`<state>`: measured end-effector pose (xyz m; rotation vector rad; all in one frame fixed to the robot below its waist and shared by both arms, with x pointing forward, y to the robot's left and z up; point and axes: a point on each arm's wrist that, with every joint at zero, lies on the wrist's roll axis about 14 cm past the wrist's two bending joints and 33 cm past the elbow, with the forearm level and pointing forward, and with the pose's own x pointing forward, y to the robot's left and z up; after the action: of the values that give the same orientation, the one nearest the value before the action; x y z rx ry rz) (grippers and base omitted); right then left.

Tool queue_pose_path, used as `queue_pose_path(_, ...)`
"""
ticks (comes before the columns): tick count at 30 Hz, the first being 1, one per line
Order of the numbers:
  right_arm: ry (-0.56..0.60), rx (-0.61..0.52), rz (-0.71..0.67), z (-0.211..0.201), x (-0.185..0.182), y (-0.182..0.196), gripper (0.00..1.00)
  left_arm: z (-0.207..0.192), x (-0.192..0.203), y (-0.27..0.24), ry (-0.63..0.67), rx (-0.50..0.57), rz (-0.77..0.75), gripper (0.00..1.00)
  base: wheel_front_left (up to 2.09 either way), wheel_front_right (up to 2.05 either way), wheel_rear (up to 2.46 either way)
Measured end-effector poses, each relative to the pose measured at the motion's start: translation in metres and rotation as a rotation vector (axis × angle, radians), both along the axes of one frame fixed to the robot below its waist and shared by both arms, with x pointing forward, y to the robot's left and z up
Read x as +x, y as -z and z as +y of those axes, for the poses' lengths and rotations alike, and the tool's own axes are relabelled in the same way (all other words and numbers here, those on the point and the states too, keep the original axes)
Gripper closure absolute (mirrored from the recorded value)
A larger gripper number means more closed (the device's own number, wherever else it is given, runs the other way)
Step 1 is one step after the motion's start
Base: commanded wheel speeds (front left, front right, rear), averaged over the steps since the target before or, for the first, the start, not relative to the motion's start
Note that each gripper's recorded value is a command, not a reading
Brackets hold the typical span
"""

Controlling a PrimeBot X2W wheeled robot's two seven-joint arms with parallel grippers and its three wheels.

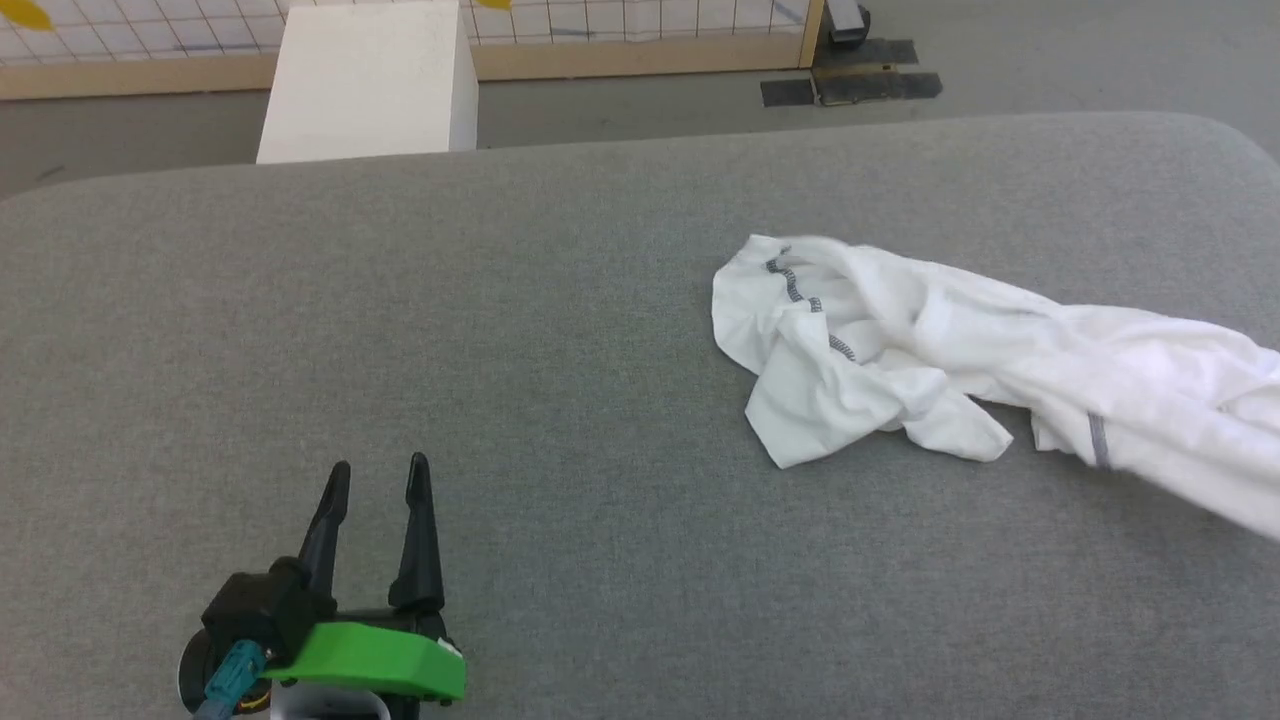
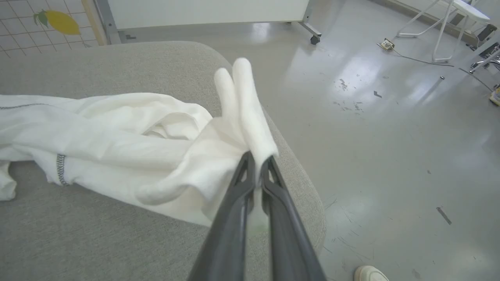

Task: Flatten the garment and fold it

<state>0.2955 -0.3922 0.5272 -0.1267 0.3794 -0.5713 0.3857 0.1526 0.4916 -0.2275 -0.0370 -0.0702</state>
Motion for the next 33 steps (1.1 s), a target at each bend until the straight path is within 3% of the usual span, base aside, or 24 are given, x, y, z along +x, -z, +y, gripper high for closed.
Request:
queue_pose_path(6,0.010,0.109,0.174,0.006,-0.006,0.080,1.00,0.001,0.004,0.011,0.005,0.008,0.032,0.00,0.00,0.00,0.00)
queue_pose_path(7,0.000,0.130,0.191,0.012,-0.003,0.092,0.83,0.001,0.005,0.013,0.005,0.009,0.037,0.00,0.00,0.00,0.00)
queue_pose_path(8,-0.015,0.142,0.201,0.016,0.002,0.100,0.59,0.001,0.006,0.014,0.006,0.010,0.040,0.00,0.00,0.00,0.00)
queue_pose_path(9,-0.030,0.146,0.206,0.020,0.007,0.104,0.34,0.001,0.007,0.015,0.007,0.011,0.043,0.00,0.00,0.00,0.00)
queue_pose_path(10,-0.046,0.154,0.206,0.025,0.014,0.109,0.00,0.001,0.007,0.015,0.007,0.013,0.046,0.00,0.00,0.00,0.00)
queue_pose_path(14,-0.143,0.123,0.118,0.041,0.051,0.091,0.00,0.002,0.006,0.013,0.008,0.017,0.044,0.00,0.00,0.00,0.00)
queue_pose_path(19,-0.259,0.048,-0.047,0.063,0.077,0.036,0.00,0.001,0.003,0.006,0.012,0.019,0.024,0.00,0.00,0.00,0.00)
queue_pose_path(26,-0.438,-0.010,-0.308,0.129,0.092,-0.032,0.00,-0.002,0.001,-0.003,0.021,0.017,-0.002,0.00,0.00,0.00,0.00)
queue_pose_path(33,-0.509,0.035,-0.356,0.161,0.075,-0.016,0.00,-0.004,-0.006,-0.005,0.031,0.030,-0.010,0.00,0.00,0.00,0.00)
